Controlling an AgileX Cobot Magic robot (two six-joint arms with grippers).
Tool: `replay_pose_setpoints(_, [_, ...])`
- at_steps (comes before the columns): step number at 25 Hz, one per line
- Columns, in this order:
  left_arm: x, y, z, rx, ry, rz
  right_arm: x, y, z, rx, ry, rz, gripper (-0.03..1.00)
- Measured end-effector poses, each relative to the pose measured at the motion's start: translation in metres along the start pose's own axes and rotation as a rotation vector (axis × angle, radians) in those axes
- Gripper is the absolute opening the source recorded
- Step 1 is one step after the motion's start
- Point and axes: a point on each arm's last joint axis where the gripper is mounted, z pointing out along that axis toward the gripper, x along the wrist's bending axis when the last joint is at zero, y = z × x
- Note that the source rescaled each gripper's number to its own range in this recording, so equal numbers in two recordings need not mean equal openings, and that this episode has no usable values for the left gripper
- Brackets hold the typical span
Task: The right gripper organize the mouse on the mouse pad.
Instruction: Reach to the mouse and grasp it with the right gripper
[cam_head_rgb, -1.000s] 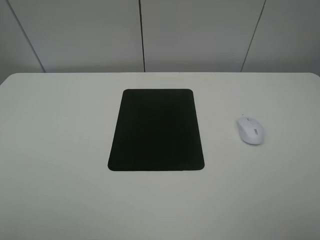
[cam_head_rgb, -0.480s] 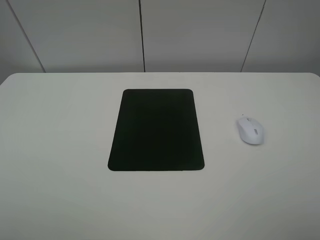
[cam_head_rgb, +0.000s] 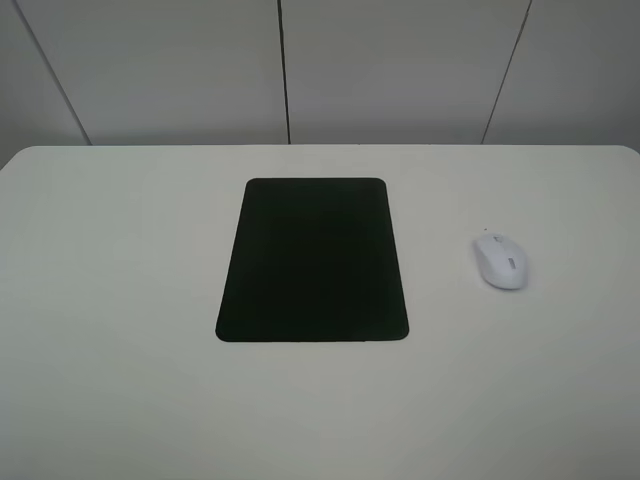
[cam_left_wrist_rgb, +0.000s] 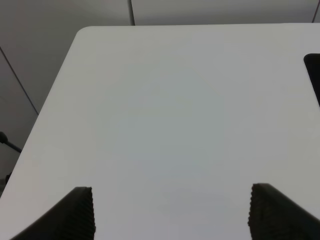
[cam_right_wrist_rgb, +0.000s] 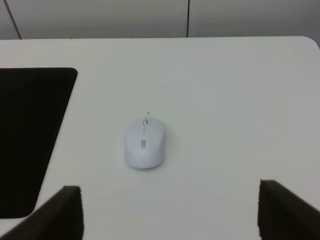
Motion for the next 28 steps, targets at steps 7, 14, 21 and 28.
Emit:
replay_pose_setpoints(7, [0.000, 0.000, 0.000, 0.000, 0.000, 0.000, 0.000, 0.000, 0.000, 0.000, 0.000, 0.000, 0.70])
replay_pose_setpoints(14, [0.000, 0.000, 0.000, 0.000, 0.000, 0.000, 0.000, 0.009, 0.001, 0.003, 0.000, -0.001, 0.70])
replay_pose_setpoints(21, [0.000, 0.000, 0.000, 0.000, 0.000, 0.000, 0.003, 0.050, 0.032, 0.071, 0.010, 0.002, 0.70])
replay_pose_setpoints(28, [0.000, 0.000, 0.000, 0.000, 0.000, 0.000, 0.005, 0.067, 0.100, 0.292, 0.007, 0.007, 0.76])
